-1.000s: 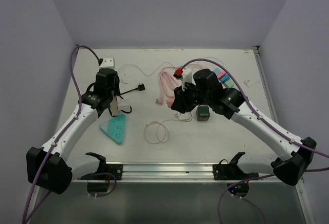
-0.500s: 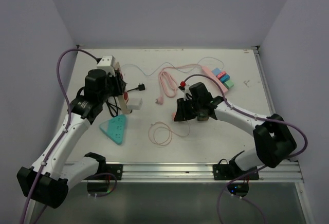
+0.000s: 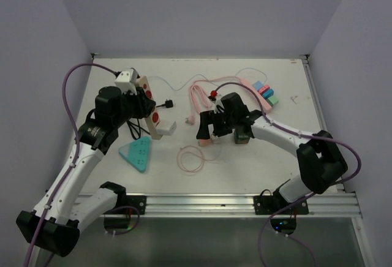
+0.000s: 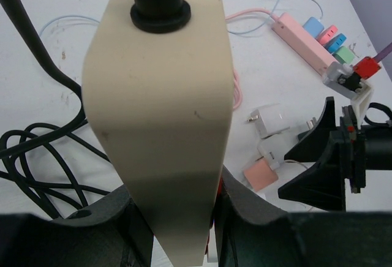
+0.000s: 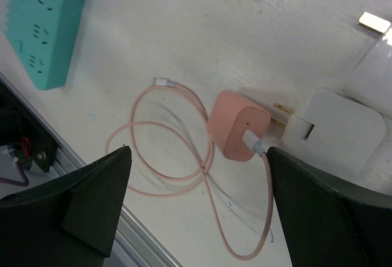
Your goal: Pull the plug off the socket
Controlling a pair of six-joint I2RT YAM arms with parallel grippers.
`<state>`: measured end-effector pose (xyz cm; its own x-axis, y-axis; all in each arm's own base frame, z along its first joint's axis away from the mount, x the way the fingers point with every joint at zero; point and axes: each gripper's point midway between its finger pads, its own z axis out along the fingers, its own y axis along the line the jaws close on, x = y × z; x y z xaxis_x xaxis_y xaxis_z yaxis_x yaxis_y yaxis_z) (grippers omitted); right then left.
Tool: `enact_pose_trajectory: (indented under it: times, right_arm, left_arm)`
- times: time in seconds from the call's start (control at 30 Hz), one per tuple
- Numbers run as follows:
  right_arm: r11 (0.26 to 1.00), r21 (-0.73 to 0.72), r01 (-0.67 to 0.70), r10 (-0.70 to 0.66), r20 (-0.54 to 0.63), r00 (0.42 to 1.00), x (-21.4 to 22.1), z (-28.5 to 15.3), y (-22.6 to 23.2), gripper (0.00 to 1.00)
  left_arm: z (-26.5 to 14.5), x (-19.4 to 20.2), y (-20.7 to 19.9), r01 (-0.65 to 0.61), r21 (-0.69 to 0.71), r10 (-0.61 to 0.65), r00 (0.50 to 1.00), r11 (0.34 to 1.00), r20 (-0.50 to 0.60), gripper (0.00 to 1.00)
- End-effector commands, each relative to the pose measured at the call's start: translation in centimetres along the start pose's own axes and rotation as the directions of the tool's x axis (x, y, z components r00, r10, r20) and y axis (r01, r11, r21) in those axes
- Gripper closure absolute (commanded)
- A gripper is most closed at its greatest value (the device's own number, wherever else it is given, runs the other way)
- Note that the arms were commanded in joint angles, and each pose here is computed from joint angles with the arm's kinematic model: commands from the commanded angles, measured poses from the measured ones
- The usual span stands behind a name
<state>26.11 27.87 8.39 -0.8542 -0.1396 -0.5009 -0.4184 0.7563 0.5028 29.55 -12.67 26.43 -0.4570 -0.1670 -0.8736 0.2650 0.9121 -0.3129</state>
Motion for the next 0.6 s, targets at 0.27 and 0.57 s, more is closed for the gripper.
enact_pose_trajectory:
  times: [0.27, 0.57]
  right_arm:
    - [0.981, -0.192, -0.030, 0.077, 0.242, 0.967, -5.7, -6.9, 10.7, 0.01]
    - [0.836, -0.405, -0.369, 0.500, 0.288, 0.817, -8.5, -7.8, 14.7, 0.01]
  left_arm:
    - [-1.6, -3.5, -2.4, -0.030, 0.110, 0.013, 0.988, 0.994, 0.156, 1.00]
    - [-1.6, -4.4, -3.0, -0.037, 0.145, 0.005, 0.977, 0.989, 0.213, 1.00]
